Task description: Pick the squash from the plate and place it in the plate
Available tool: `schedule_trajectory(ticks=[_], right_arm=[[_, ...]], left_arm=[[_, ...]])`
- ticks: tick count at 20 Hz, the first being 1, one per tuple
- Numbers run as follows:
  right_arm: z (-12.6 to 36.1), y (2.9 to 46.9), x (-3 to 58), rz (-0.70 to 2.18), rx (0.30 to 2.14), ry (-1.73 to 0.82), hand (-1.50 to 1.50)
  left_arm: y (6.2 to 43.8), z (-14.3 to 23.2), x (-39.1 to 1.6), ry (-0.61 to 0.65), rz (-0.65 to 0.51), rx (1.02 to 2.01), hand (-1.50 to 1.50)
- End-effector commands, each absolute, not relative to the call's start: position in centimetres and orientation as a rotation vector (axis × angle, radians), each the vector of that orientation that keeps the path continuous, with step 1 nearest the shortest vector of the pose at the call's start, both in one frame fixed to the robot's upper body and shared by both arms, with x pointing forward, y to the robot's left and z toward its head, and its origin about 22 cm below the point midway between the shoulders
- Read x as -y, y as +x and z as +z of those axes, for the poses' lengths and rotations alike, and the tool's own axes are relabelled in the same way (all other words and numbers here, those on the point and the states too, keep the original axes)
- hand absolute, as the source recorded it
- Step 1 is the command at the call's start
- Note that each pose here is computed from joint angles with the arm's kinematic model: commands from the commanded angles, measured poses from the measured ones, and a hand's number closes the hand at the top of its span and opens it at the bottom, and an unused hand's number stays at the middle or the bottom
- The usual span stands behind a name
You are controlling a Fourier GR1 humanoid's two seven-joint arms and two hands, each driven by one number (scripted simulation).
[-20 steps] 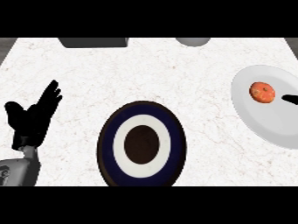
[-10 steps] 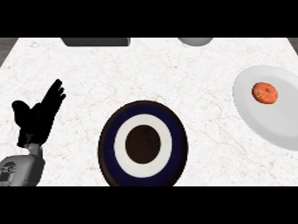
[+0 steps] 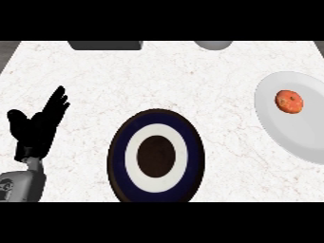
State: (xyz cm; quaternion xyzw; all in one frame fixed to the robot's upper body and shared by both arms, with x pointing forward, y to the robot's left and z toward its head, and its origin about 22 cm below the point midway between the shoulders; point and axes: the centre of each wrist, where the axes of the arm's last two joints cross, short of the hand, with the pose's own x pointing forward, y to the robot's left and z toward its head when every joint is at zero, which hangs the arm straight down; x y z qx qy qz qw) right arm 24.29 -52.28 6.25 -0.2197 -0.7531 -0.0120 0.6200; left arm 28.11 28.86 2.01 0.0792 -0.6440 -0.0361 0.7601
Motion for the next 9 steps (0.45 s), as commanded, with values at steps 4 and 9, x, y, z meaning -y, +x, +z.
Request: schedule_trajectory(ticks=[4, 9], right_arm=[[6.2, 22.8, 54.6, -0.021, 1.680, -0.559, -1.50], [4.9, 22.0, 56.0, -0.021, 1.638, -0.564, -1.50]], left_arm=[[28.8, 1.4, -27.9, 0.174, -0.095, 1.403, 0.00], [27.9, 3.3, -27.6, 0.167, -0.090, 1.393, 0.00]])
